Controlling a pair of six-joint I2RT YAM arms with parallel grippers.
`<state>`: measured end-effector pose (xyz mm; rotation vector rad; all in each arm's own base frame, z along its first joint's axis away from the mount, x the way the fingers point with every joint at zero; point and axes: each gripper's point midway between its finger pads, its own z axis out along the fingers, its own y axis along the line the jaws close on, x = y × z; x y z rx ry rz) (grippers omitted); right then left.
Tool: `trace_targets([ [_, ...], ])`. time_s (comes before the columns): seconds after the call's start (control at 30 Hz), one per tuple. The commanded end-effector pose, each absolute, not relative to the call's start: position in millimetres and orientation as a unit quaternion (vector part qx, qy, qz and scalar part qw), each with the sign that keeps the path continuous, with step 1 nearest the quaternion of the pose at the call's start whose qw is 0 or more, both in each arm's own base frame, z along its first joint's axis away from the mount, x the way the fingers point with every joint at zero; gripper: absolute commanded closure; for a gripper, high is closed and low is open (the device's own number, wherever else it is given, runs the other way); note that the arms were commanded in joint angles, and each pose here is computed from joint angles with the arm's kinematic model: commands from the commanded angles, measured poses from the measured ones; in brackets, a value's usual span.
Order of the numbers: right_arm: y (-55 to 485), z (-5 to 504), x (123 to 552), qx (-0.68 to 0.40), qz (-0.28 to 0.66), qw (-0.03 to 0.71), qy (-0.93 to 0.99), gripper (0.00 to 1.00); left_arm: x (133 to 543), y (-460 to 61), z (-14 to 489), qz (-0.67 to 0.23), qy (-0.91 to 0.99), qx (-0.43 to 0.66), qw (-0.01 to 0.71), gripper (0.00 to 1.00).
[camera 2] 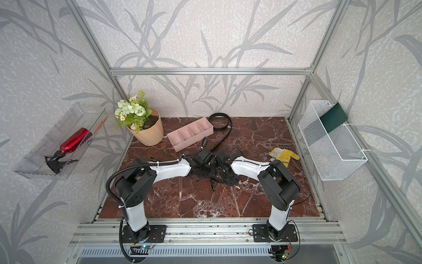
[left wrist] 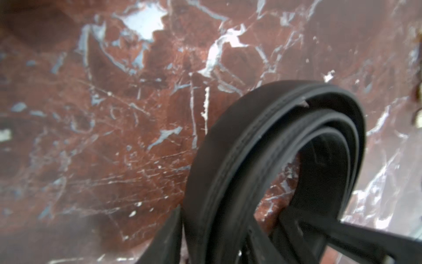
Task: Place the belts into the storage roll
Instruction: Roll the belt at the center of the board.
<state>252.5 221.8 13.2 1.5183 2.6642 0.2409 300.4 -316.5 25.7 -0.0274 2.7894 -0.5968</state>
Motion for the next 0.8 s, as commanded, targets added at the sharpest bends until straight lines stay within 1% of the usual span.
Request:
trace_targets([
  [0.0, 239, -9, 195, 0.487, 0.065, -0.081, 0.867, 1.0, 292, -303, 1, -0.16, 0.979, -0.026, 0.124, 0.71],
  [0.1, 234, -7, 192, 0.491, 0.073, -0.076, 0.865, 1.0, 291, -304, -5, -0.154, 0.981, -0.019, 0.117, 0.88],
  [0.13, 233, -6, 190, 0.493, 0.078, -0.076, 0.863, 1.0, 291, -304, -5, -0.151, 0.982, -0.015, 0.116, 0.95],
  [0.17, 230, -7, 187, 0.493, 0.08, -0.076, 0.863, 0.9, 291, -303, -6, -0.147, 0.982, -0.01, 0.114, 0.99],
  [0.23, 223, 11, 189, 0.482, 0.105, -0.06, 0.868, 0.69, 290, -302, -6, -0.137, 0.984, 0.0, 0.111, 1.0],
  [0.27, 213, 22, 188, 0.477, 0.102, -0.045, 0.872, 0.56, 290, -301, -6, -0.133, 0.985, 0.006, 0.108, 1.0],
  [0.3, 203, 33, 188, 0.472, 0.101, -0.031, 0.875, 0.46, 290, -300, -7, -0.129, 0.986, 0.012, 0.106, 1.0],
  [0.33, 193, 47, 188, 0.463, 0.109, -0.019, 0.879, 0.39, 289, -300, -6, -0.126, 0.986, 0.019, 0.105, 1.0],
  [0.37, 183, 61, 191, 0.46, 0.122, -0.003, 0.88, 0.35, 289, -299, -7, -0.121, 0.987, 0.026, 0.103, 1.0],
  [0.4, 176, 72, 196, 0.458, 0.136, 0.015, 0.878, 0.34, 289, -298, -7, -0.116, 0.988, 0.031, 0.101, 1.0],
  [0.47, 164, 98, 211, 0.455, 0.183, 0.056, 0.87, 0.26, 290, -297, -5, -0.107, 0.988, 0.047, 0.099, 1.0],
  [0.53, 157, 112, 223, 0.472, 0.207, 0.059, 0.855, 0.25, 289, -296, -5, -0.098, 0.989, 0.06, 0.097, 1.0],
  [0.6, 157, 121, 243, 0.487, 0.232, 0.059, 0.84, 0.26, 290, -294, -4, -0.087, 0.989, 0.073, 0.095, 1.0],
  [0.7, 166, 121, 272, 0.506, 0.262, 0.044, 0.821, 0.25, 291, -291, -4, -0.071, 0.989, 0.092, 0.091, 1.0],
  [0.77, 174, 115, 287, 0.523, 0.279, 0.034, 0.805, 0.28, 292, -289, -3, -0.061, 0.989, 0.102, 0.091, 1.0],
])
